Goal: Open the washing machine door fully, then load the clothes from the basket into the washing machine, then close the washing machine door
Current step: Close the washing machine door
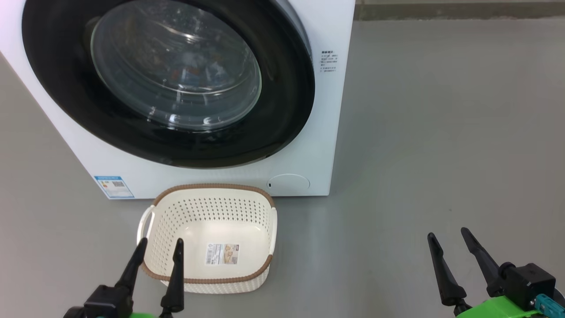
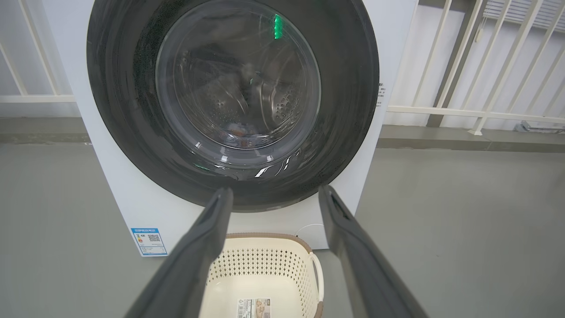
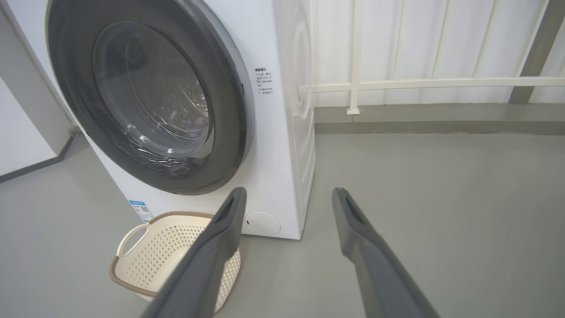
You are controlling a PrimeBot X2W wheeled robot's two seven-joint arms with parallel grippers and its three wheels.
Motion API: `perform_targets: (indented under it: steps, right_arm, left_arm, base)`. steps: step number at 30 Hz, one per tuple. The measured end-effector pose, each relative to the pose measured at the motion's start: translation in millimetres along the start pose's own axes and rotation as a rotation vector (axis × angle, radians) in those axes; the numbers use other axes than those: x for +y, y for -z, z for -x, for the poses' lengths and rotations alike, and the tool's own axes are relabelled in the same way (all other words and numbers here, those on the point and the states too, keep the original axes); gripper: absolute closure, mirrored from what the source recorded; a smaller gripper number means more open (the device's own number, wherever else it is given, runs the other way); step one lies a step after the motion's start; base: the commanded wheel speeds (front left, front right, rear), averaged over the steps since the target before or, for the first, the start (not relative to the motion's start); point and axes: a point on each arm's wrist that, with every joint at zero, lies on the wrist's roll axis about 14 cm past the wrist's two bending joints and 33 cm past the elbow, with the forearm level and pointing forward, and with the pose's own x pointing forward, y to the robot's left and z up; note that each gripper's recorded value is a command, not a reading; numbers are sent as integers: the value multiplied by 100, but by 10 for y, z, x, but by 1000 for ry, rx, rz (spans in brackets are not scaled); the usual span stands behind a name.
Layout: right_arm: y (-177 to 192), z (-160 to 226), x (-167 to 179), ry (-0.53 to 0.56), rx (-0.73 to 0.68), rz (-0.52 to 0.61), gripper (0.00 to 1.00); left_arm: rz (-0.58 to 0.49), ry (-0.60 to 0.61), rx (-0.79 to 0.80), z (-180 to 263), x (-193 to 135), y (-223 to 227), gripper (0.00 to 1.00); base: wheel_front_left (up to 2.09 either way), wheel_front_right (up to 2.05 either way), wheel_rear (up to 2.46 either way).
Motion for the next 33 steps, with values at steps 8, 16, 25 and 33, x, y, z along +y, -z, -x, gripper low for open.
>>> perform_targets:
  steps: [8,16,25,33]
  right_arm:
    - [-46,119,-1,10,-3,0,0]
    - [-55,121,11,7,-2,5,0]
    - [-38,115,20,5,3,3,0]
    - [-30,118,22,5,5,2,0]
  left_arm:
    - [-1,12,-9,62,-24,-54,0]
    - [4,6,-8,88,-27,-51,0]
    - [5,6,-7,89,-25,-51,0]
    - [2,4,0,88,-24,-43,0]
  base:
    - [0,0,0]
    - [0,0,0]
    - [0,0,0]
    - [0,0,0]
